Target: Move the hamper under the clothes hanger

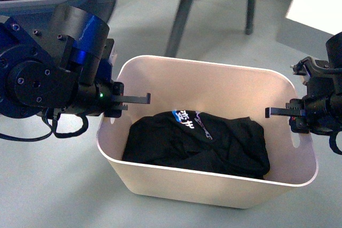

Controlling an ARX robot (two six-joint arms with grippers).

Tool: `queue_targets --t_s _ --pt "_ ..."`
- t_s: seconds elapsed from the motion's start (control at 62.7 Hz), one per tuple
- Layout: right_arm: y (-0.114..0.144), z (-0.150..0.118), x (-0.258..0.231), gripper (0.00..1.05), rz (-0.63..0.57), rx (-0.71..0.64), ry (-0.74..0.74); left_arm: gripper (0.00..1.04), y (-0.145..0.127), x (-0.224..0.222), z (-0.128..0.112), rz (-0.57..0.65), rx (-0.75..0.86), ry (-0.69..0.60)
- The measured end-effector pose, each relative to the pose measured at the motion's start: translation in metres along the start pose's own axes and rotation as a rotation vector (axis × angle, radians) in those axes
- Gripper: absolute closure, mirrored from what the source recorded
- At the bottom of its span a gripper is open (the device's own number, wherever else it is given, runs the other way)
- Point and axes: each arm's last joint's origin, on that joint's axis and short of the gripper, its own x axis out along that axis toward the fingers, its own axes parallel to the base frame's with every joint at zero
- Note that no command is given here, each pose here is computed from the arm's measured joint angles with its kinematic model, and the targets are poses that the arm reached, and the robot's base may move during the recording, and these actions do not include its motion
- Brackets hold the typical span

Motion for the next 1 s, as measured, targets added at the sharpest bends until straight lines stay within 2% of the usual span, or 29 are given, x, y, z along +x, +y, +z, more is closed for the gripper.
queue_targets --t_s 0.909,0.941,1.005 --pt "0.000 0.000 0.000 1.02 0.000 0.000 -0.002 1.01 0.000 0.000 0.001 -0.001 0.000 -0.004" --pt "-0.009 0.001 0.000 1.02 -0.025 0.019 -0.003 1.01 -0.010 -0.002 0.000 -0.038 0.016 -0.004" --pt "-0.004 0.000 0.000 1.02 -0.009 0.009 -0.001 1.01 -0.005 -0.001 0.001 -0.014 0.007 -0.005"
